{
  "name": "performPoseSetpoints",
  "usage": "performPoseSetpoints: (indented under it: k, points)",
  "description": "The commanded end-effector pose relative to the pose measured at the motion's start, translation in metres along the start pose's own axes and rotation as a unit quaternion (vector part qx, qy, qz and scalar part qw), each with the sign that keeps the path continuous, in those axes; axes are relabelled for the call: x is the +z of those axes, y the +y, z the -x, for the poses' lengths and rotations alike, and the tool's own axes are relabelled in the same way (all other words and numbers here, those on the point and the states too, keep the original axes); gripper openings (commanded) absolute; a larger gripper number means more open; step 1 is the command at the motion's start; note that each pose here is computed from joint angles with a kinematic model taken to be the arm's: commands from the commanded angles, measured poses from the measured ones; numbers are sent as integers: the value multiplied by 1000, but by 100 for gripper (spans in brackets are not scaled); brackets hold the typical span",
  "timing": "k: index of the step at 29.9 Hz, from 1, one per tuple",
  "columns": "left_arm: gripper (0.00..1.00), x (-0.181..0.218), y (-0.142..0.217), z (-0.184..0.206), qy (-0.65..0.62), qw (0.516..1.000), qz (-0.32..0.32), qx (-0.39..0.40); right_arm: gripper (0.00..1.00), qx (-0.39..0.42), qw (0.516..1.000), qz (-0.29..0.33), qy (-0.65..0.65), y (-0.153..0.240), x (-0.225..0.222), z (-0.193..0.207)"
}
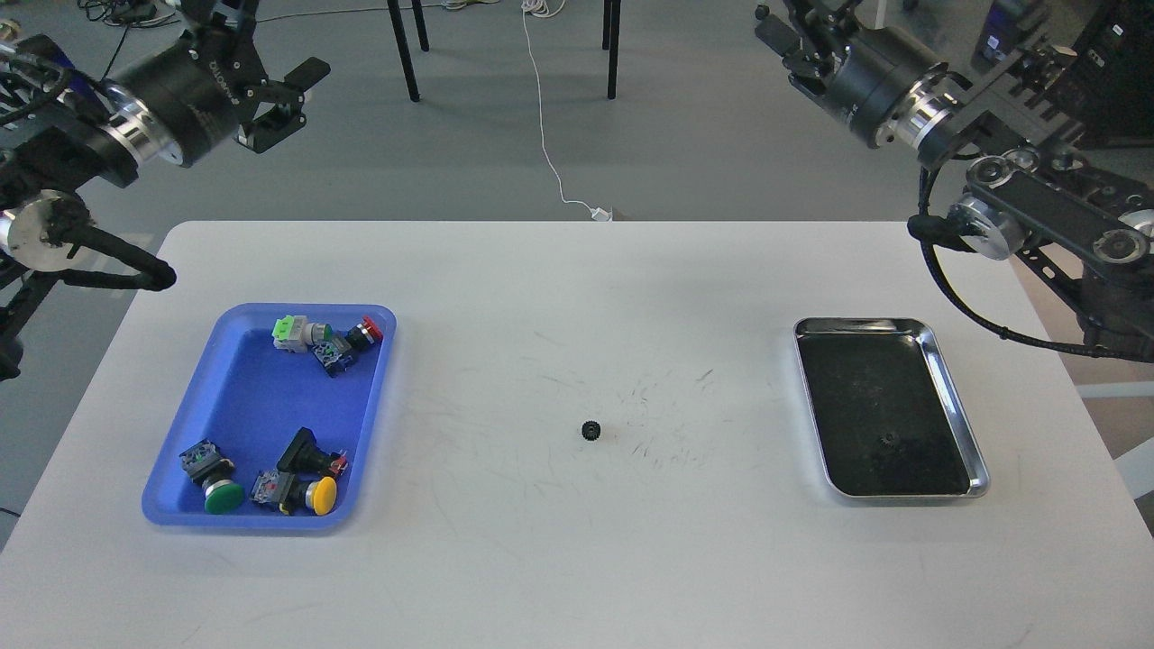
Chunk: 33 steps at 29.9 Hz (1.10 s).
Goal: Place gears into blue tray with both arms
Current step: 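Retract the right arm and reach the left gripper toward the black gear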
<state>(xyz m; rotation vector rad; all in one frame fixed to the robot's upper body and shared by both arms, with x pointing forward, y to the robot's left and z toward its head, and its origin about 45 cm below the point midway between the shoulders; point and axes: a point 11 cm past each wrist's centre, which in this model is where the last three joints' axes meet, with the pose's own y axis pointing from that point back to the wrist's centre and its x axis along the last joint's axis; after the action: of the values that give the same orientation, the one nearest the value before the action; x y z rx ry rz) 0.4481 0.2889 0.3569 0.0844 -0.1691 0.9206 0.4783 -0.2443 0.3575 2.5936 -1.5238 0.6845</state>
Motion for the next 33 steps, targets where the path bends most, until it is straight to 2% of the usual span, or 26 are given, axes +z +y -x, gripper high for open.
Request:
performPoseSetpoints:
  k: [1,4,7,11,15,20,25,29,33]
  points:
    - [98,-1,-25,49,-69,996,2,-60,98,48,998,-9,-42,13,5,-20]
    - [98,-9,-42,81,-129,987,-3,-98,98,97,987,-22,-129,21,7,-39]
    - [97,-18,-51,109,-208,968,-14,-138,98,111,970,-39,-214,25,5,-49]
    - [96,-39,-54,142,-303,932,-32,-197,98,134,936,-46,-321,49,21,-66]
    - [95,-63,-48,164,-385,888,-51,-246,98,132,896,-53,-421,84,53,-59]
    - [92,-91,-48,199,-487,818,-60,-299,98,154,864,-52,-477,134,94,-47]
    - [92,-117,-47,231,-574,740,-59,-347,98,182,840,-14,-511,178,133,-21]
    - [91,-136,-39,248,-600,706,-54,-374,98,194,798,-32,-570,197,131,2]
    - [85,-164,-19,259,-615,666,-68,-417,99,196,782,-58,-589,208,119,8]
